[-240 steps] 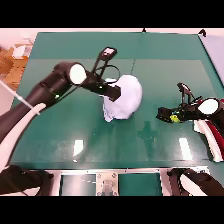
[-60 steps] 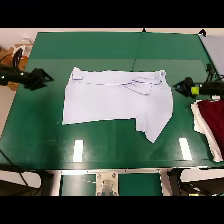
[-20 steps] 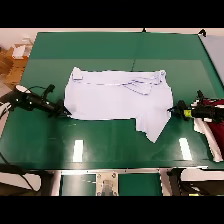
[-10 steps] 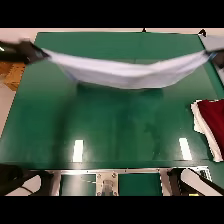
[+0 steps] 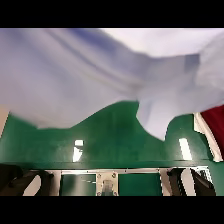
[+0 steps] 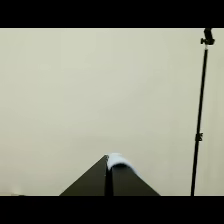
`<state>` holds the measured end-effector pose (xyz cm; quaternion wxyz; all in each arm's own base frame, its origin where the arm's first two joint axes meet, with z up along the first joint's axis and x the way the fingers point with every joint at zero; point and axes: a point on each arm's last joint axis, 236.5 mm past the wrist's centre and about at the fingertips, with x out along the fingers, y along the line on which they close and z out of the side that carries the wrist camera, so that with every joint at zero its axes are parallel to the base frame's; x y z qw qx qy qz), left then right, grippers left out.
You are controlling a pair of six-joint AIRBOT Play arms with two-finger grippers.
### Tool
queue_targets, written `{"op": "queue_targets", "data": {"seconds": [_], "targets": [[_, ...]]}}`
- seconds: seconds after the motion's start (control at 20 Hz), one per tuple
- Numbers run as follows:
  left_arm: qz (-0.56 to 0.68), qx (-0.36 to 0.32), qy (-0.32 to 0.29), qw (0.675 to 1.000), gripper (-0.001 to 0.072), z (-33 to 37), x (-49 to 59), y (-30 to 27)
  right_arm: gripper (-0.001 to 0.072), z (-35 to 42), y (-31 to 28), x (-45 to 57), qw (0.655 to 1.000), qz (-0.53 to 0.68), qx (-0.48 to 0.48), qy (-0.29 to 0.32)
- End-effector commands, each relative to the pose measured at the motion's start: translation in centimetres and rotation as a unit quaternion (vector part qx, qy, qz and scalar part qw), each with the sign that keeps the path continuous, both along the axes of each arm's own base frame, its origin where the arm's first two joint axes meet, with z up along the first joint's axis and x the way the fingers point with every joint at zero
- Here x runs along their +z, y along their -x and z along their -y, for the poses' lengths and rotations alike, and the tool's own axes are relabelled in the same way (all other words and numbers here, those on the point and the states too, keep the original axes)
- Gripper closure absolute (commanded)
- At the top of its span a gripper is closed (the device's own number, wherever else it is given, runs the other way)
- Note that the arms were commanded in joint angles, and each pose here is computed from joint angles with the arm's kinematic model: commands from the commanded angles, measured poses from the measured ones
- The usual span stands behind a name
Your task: Fold the shirts.
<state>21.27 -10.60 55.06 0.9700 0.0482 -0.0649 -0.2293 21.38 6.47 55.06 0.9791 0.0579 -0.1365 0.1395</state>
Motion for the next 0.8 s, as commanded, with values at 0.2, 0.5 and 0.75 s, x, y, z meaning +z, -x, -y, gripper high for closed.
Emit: {"op": "queue_targets", "data": {"seconds": [0.2, 0.5, 0.75], "targets": [[-0.199, 0.034, 0.019, 0.979, 0.0679, -3.7, -13.4, -11.2, 0.0699, 5.2, -7.9, -11.2, 0.981, -0.144, 0.031, -0.126], [-0.414, -0.062, 0.112, 0.901, 0.0679, -2.4, -35.2, -23.0, 0.0698, 7.8, -20.2, -35.1, 0.917, -0.333, 0.023, -0.216], [-0.501, -0.038, 0.139, 0.853, 0.0679, -0.9, -48.8, -29.5, 0.0698, 8.1, -29.0, -49.2, 0.860, -0.443, 0.019, -0.251]]}}
